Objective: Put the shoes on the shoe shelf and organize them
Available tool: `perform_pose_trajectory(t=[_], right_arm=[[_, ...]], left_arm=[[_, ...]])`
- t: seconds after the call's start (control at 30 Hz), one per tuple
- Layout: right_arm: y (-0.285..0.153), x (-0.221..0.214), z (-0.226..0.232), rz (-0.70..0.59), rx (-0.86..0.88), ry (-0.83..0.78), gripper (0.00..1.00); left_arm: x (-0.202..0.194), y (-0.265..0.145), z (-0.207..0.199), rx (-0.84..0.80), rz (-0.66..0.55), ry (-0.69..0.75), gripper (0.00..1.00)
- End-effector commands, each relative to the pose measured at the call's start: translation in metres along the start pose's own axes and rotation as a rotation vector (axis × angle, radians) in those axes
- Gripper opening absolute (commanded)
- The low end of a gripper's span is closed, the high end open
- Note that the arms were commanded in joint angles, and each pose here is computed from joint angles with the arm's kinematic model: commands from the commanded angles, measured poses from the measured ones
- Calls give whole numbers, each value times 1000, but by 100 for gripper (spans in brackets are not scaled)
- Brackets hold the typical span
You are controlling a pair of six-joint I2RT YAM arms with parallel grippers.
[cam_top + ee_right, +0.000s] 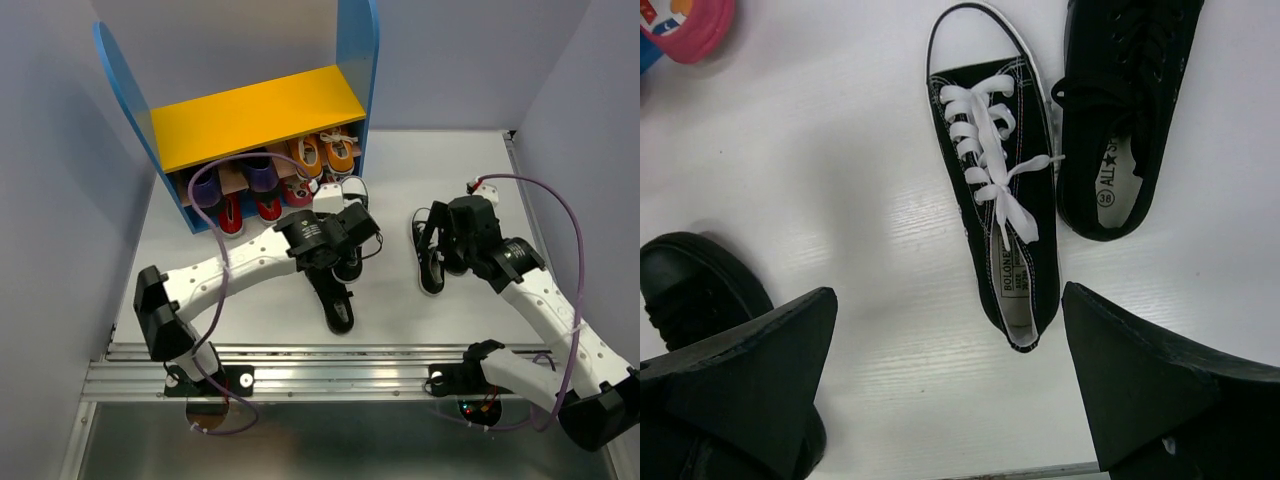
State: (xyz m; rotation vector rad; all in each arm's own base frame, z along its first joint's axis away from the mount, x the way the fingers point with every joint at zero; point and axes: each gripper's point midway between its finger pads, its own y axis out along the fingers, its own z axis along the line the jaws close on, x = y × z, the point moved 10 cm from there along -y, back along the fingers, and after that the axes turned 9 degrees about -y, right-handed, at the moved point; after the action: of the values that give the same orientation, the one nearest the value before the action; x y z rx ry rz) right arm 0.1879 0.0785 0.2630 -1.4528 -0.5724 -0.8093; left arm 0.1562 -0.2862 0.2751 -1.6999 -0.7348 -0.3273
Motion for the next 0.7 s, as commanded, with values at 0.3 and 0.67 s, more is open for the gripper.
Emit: perform_pose_trajectory(t=[0.3, 0.67], right_arm=[[-20, 29, 0, -112, -3, 42, 100], [-24, 33, 0, -121, 8, 53, 100]], left_arm=[[122, -127, -11, -307, -346, -89, 0], [227, -95, -9, -258, -506, -252, 0]])
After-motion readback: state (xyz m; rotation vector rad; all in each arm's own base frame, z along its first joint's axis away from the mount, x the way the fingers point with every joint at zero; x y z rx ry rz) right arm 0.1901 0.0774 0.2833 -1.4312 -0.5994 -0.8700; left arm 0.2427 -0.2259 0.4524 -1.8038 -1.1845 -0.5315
